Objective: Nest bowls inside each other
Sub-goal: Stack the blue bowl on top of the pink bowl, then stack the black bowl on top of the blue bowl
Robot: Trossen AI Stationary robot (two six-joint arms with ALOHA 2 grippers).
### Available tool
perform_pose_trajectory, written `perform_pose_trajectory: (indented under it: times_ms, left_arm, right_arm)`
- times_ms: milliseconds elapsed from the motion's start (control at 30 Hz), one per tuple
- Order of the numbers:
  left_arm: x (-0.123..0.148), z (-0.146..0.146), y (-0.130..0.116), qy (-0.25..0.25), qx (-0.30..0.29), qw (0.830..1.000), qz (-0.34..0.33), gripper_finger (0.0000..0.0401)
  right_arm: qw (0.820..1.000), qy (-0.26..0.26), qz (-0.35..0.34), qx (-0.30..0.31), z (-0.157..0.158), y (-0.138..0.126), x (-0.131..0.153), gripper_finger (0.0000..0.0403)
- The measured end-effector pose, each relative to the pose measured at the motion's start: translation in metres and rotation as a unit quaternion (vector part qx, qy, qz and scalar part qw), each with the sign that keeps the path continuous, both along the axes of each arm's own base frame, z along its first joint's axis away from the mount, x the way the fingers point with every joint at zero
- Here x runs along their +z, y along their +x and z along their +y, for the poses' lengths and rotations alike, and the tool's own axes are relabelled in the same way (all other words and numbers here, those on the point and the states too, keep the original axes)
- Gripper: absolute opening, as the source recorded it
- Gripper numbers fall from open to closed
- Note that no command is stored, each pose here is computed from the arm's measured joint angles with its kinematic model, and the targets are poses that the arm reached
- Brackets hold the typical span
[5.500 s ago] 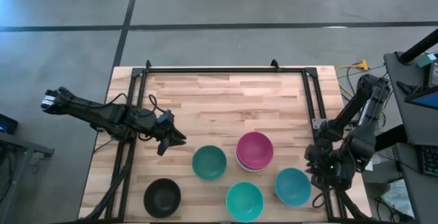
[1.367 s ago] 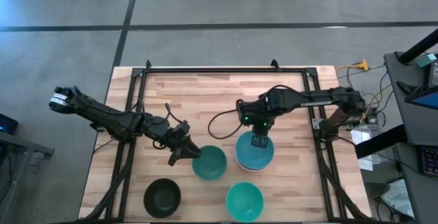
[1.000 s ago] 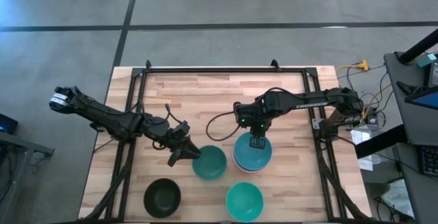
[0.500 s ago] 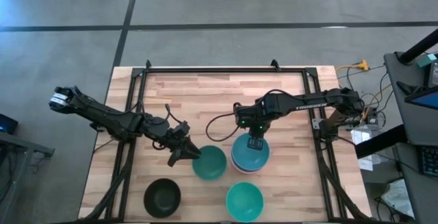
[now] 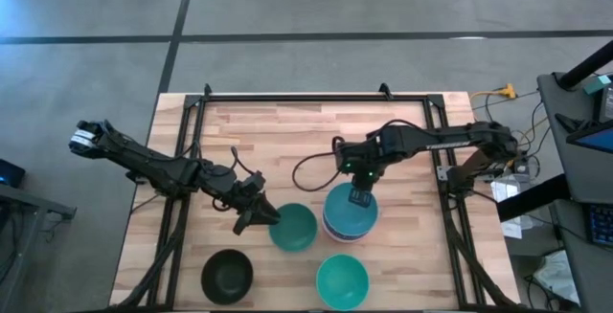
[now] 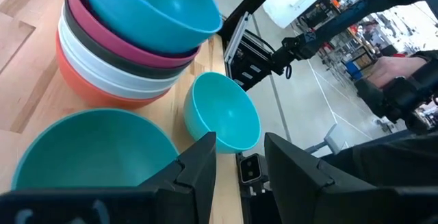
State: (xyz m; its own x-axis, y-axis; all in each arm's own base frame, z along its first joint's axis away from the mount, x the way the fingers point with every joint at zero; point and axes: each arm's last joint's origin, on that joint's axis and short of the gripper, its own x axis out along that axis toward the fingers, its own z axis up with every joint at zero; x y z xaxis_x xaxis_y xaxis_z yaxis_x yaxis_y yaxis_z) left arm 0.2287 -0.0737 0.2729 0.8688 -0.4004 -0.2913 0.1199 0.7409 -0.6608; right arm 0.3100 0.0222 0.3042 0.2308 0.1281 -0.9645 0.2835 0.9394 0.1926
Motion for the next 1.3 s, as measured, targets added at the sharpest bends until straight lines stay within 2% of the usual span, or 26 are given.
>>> perform_pose_trajectory:
  times_ms: [67, 333, 833, 933, 1133, 1300]
  left_arm:
    - [0.000, 0.000, 0.000, 0.000, -0.001, 1.000, 0.000, 0.0109]
    - [0.000, -0.001, -0.001, -0.007, -0.019, 1.000, 0.002, 0.0109]
    - [0.000, -0.006, -0.002, -0.008, -0.030, 1.000, 0.002, 0.0109]
    - [0.000, -0.007, -0.003, -0.008, -0.034, 0.999, 0.002, 0.0109]
    - [0.000, -0.010, -0.004, -0.008, -0.040, 0.999, 0.002, 0.0109]
    - [0.000, -0.010, -0.004, -0.008, -0.041, 0.999, 0.002, 0.0109]
  right_arm:
    - [1.000, 0.013, -0.001, 0.000, 0.001, 0.000, 0.001, 0.0013]
    - [1.000, 0.008, -0.021, -0.007, 0.010, 0.004, 0.000, 0.0013]
    - [1.000, 0.008, 0.016, -0.022, 0.015, -0.001, -0.018, 0.0015]
    - [0.999, 0.009, 0.019, -0.028, 0.016, -0.001, -0.020, 0.0031]
    - [0.999, 0.009, 0.010, -0.036, 0.016, 0.000, -0.019, 0.0090]
    - [0.999, 0.004, 0.004, -0.039, 0.016, 0.001, -0.016, 0.0119]
